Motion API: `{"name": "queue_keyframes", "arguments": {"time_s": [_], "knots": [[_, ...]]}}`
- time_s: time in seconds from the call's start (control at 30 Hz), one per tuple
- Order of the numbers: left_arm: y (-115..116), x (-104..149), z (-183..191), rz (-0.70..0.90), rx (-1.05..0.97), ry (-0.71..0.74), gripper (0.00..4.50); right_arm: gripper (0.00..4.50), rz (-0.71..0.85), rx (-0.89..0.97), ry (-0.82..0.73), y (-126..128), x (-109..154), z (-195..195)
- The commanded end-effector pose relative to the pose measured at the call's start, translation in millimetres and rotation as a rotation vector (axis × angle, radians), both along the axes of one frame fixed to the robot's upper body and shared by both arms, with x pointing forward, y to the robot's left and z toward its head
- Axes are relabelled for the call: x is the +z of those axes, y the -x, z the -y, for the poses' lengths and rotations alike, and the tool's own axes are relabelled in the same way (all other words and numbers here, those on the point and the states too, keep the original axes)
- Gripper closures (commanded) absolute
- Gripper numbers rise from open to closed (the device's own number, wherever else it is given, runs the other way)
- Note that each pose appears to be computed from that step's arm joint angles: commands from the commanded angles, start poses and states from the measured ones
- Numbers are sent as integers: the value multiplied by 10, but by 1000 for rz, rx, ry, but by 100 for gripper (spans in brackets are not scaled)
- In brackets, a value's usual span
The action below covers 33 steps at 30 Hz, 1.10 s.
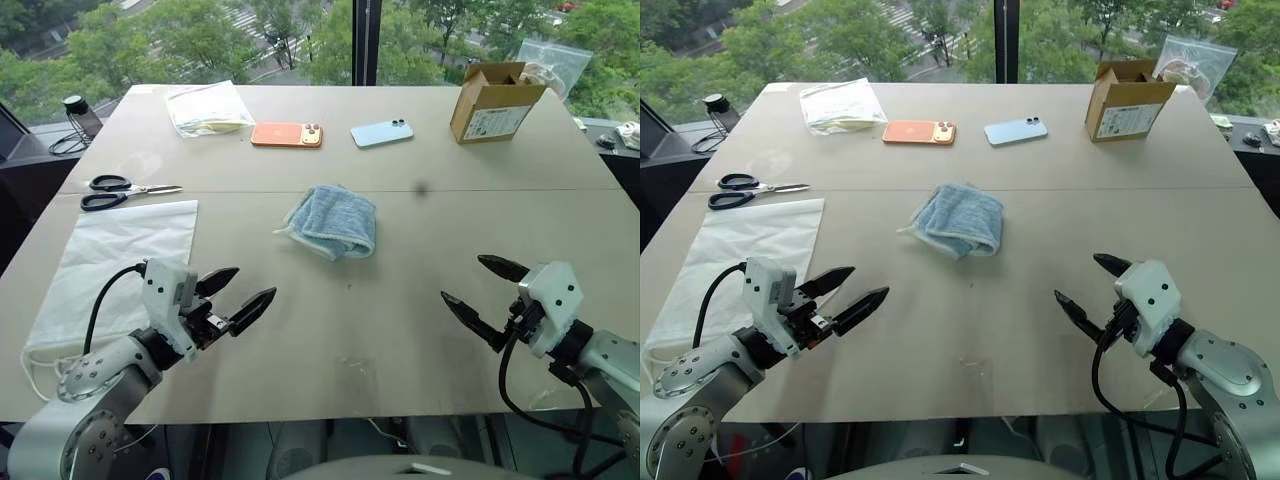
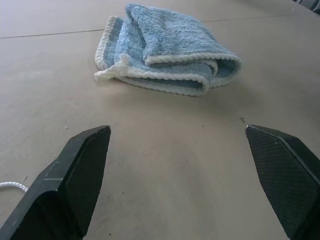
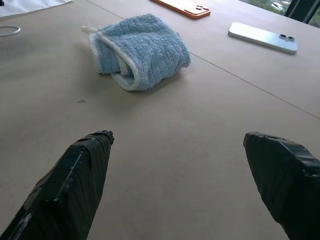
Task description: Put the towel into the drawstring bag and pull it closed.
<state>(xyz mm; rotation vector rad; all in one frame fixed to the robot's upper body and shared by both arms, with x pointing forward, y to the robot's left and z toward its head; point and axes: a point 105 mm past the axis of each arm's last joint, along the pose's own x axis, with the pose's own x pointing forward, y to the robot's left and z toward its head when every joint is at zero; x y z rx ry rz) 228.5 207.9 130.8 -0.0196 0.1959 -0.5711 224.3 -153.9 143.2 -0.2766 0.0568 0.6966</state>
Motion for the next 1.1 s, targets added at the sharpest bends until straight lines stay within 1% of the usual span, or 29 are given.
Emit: {"name": "queue_keyframes", "arguments": {"time_s": [0.03,0.07,0.13,0.3,0.37,0.43,0.57,0.63,0.67,0.7,0.83,0.87,0.9,1.03,1.1], "knots": [[-142,168,40,82,9,16,5,0,86,27,-32,-41,157,-88],[-227,233,103,110,16,41,5,0,101,31,-54,-92,170,-128],[-315,306,179,136,33,77,5,0,119,28,-91,-171,194,-176],[-339,314,190,136,58,85,5,0,130,33,-107,-215,196,-238],[-335,288,148,132,74,58,5,0,133,80,-116,-204,243,-326],[-314,246,88,129,90,0,5,0,129,145,-109,-165,284,-403],[-289,213,-127,162,189,-119,5,0,124,289,-64,-32,320,-520],[-266,234,-514,226,372,-266,5,0,128,412,-56,77,368,-623],[-211,244,-717,267,452,-397,5,0,134,482,-53,135,392,-679],[-162,255,-830,293,488,-482,5,0,137,531,-54,173,410,-720],[81,265,-1010,356,491,-689,5,0,120,695,-80,286,448,-850],[125,257,-1038,362,489,-721,5,0,115,714,-81,297,451,-863],[223,217,-1109,360,480,-782,5,0,117,733,-83,302,459,-878],[572,71,-1445,316,450,-999,5,0,131,747,-87,257,485,-915],[681,26,-1574,309,421,-1093,5,0,135,739,-84,218,474,-919]]}}
